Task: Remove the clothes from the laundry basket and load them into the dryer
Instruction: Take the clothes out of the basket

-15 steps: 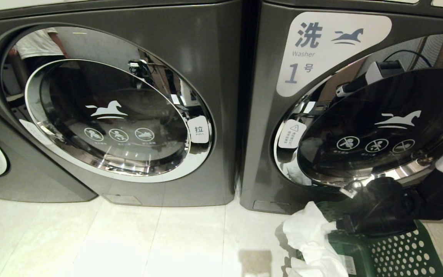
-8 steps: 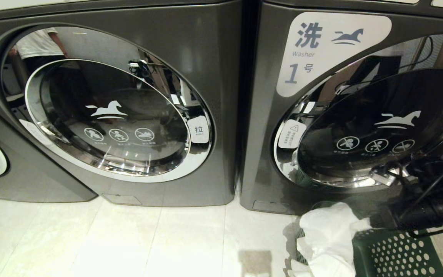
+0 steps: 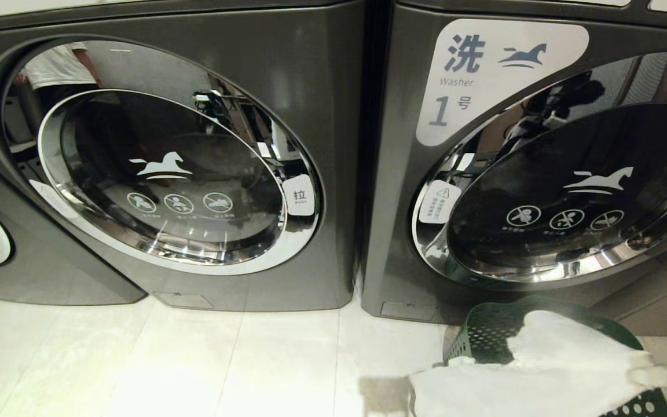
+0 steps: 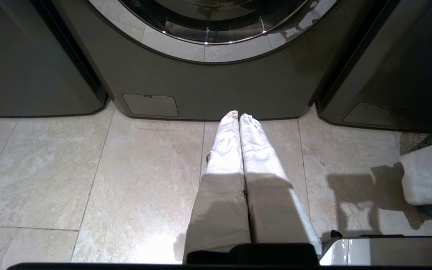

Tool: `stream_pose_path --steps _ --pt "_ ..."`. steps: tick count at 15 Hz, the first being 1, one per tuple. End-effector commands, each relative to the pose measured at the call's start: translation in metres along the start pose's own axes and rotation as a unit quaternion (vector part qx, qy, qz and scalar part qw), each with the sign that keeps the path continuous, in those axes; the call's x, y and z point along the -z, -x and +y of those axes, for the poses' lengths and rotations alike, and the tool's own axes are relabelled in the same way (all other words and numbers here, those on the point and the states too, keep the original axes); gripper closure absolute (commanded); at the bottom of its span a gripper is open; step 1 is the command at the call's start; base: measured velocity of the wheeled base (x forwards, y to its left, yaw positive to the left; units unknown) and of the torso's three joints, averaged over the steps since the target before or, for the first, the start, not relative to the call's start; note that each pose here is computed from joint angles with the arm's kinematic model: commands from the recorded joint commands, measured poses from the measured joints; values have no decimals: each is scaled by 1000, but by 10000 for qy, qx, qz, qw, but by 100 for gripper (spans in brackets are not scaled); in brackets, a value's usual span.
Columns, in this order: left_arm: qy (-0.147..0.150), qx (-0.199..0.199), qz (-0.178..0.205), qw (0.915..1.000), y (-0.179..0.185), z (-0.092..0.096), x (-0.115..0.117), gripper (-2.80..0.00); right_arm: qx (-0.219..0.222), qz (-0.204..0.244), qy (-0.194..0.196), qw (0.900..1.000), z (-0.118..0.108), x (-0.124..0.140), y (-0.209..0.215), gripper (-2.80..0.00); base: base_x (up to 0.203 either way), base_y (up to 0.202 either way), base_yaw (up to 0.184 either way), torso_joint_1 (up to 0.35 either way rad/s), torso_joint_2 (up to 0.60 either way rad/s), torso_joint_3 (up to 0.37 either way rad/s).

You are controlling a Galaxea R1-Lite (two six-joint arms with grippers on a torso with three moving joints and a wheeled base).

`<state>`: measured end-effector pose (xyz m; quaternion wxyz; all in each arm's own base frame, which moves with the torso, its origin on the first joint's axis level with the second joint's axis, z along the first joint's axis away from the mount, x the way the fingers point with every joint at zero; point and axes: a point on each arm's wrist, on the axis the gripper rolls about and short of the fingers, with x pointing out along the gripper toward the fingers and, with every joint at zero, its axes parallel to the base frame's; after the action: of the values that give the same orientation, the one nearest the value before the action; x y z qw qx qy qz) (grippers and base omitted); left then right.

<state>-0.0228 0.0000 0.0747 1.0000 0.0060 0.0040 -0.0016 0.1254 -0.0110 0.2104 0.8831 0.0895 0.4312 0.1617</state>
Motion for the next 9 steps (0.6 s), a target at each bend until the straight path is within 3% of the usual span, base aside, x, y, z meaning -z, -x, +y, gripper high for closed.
stream_pose_path --steps 1,3,5,9 --pt "-2 0 -2 10000 0 0 0 0 586 -702 153 9957 22 24 35 0 0 0 0 0 0 0" --pt "-2 0 -2 10000 0 0 0 0 1154 -1066 -172 9874 32 42 50 0 0 0 0 0 0 0" --pt "-2 0 -2 10000 0 0 0 0 1488 -1407 -238 9785 36 59 61 0 0 0 0 0 0 0" --pt "-2 0 -2 10000 0 0 0 0 1615 -1980 -155 9667 37 104 71 0 0 0 0 0 0 0"
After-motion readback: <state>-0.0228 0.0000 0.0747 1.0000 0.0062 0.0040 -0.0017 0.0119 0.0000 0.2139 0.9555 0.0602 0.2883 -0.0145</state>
